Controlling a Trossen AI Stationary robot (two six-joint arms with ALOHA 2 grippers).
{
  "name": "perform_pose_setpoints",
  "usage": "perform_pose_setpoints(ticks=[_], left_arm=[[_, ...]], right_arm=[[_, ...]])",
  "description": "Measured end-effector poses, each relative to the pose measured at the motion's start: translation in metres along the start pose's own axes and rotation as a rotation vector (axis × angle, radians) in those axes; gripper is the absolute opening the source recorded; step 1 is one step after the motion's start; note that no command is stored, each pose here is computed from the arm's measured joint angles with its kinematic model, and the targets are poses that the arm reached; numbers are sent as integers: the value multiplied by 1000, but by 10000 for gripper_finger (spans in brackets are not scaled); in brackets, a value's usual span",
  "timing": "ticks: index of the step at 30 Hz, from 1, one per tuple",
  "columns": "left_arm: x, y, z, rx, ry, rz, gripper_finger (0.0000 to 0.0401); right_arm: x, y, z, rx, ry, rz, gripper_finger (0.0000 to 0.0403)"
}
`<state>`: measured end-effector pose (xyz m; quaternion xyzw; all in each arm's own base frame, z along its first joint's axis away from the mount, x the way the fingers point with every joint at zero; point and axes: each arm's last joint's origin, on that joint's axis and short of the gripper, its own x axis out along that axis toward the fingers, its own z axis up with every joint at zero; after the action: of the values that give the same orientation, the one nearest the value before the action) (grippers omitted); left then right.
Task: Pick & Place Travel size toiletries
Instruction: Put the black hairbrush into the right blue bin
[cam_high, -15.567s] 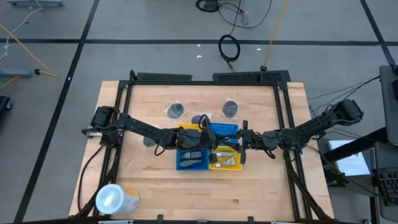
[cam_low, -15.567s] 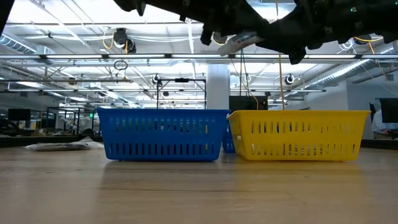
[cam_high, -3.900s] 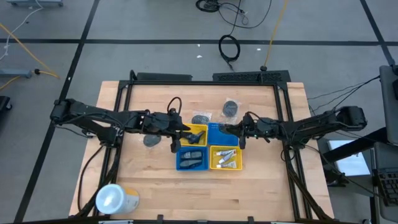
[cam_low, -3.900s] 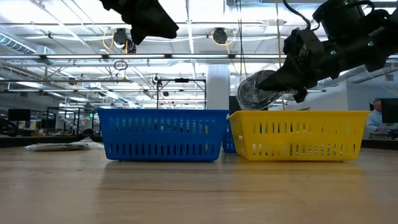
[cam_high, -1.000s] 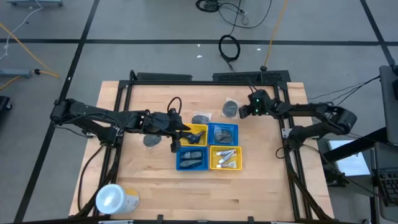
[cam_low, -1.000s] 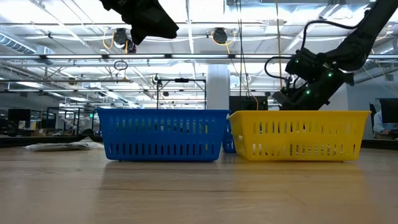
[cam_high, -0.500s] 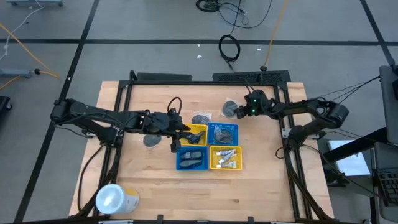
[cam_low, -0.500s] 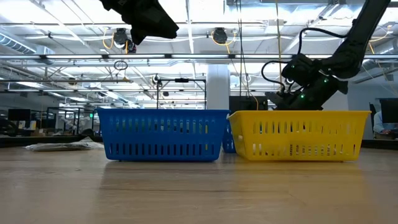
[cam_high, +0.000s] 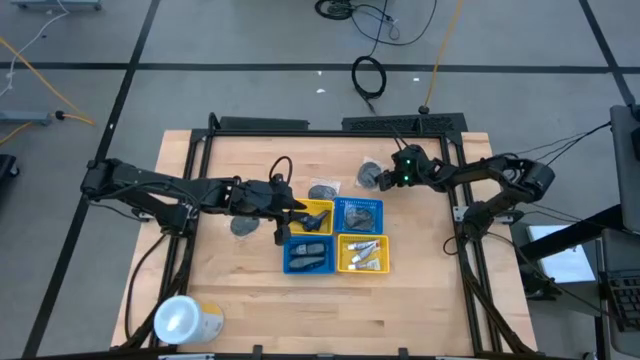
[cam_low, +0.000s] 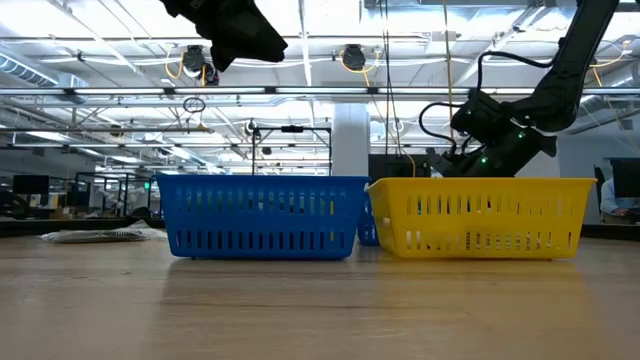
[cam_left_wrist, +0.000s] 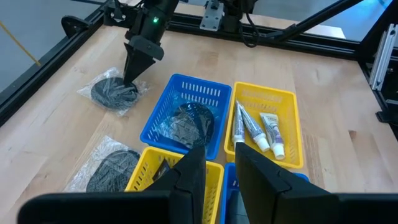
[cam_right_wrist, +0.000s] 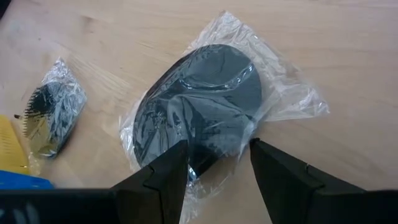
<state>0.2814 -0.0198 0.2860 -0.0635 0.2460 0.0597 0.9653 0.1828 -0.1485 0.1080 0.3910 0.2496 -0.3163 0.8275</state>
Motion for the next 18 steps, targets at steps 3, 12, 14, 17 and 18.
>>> perform_pose_setpoints(ticks=[3, 12, 14, 17, 18], left_arm=[[0, 0, 0, 0, 0, 0, 85], [0, 0, 0, 0, 0, 0, 86], [0, 0, 0, -1, 0, 0, 86], [0, 0, 0, -1, 0, 0, 86], [0, 0, 0, -1, 0, 0, 85]], right_arm=[[0, 0, 0, -1, -4, 2, 169], [0, 0, 0, -3, -3, -2, 136], [0, 0, 0, -4, -3, -4, 118], [0, 0, -1, -19, 2, -1, 82], [0, 0, -1, -28, 2, -1, 68]])
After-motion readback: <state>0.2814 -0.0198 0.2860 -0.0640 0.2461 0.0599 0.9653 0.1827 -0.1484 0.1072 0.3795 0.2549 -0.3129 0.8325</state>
